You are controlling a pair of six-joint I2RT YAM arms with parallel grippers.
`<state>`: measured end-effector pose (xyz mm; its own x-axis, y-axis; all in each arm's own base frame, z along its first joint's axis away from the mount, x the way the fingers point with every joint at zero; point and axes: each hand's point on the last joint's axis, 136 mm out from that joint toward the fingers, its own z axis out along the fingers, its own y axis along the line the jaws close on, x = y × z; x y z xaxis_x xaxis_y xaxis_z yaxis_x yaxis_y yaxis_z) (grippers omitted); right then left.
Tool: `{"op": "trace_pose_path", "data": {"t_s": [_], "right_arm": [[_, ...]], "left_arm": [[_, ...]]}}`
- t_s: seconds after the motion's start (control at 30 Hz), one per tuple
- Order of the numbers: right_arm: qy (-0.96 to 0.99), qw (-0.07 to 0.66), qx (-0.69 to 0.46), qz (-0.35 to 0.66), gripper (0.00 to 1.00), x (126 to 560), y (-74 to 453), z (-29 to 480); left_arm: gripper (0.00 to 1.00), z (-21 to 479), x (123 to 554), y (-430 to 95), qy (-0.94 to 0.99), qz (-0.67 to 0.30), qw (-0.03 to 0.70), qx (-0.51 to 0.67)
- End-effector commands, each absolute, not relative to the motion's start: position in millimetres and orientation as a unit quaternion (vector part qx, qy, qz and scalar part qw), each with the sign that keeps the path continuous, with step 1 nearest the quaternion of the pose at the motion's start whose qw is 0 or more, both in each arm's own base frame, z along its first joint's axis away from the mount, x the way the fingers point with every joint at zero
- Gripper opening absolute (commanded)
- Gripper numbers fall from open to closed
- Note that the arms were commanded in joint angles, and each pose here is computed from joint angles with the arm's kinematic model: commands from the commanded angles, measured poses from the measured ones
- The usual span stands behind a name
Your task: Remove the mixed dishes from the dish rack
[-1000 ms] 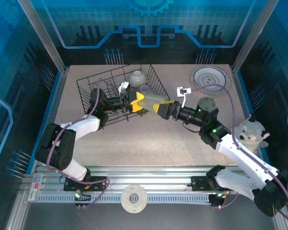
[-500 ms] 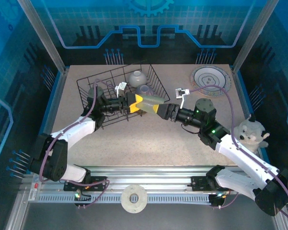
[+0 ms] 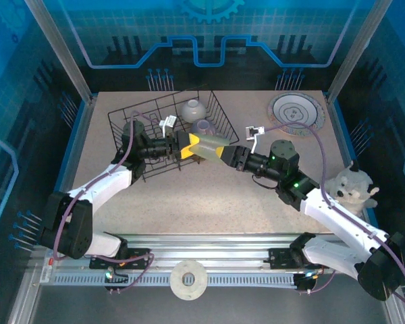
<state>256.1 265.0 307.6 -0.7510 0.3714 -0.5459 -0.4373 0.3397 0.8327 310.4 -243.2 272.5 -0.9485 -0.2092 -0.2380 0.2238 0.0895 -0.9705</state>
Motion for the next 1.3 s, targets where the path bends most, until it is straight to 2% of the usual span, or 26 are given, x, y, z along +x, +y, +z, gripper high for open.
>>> {"op": "trace_pose_path", "data": {"t_s": [0.0,0.4,0.5,0.6,0.67,0.73,0.8,1.03,1.27], "right_arm": [[0.662,0.392,-0.081,0.634,0.39,235.4,278.4,363.1],[0.641,0.402,-0.062,0.651,0.11,238.7,275.2,367.0],[0.636,0.407,-0.057,0.653,0.0,239.6,273.4,368.3],[0.63,0.414,-0.053,0.655,0.0,239.6,270.5,370.8],[0.629,0.419,-0.053,0.653,0.0,238.8,268.3,372.4],[0.629,0.422,-0.053,0.65,0.0,238.7,265.7,373.3],[0.63,0.425,-0.051,0.648,0.0,239.1,261.9,373.4],[0.638,0.44,-0.031,0.632,0.0,245.9,235.0,376.7],[0.708,0.447,0.025,0.546,0.0,271.5,184.1,364.5]], "left_arm": [[0.49,256.5,304.5,-248.1,0.734,-0.662,0.15,0.008],[0.51,258.1,303.5,-248.1,0.729,-0.668,0.15,0.008],[0.52,259.3,303.0,-248.2,0.727,-0.67,0.15,0.009],[0.56,262.6,302.5,-248.5,0.722,-0.675,0.151,0.012],[0.64,267.1,301.2,-248.4,0.717,-0.68,0.155,0.016],[0.77,274.8,299.2,-247.8,0.709,-0.685,0.165,0.024],[0.99,284.7,295.8,-246.9,0.701,-0.69,0.177,0.036],[0.99,318.2,283.2,-240.5,0.68,-0.693,0.229,0.069],[0.99,330.7,261.4,-228.4,0.707,-0.637,0.29,0.106]]}}
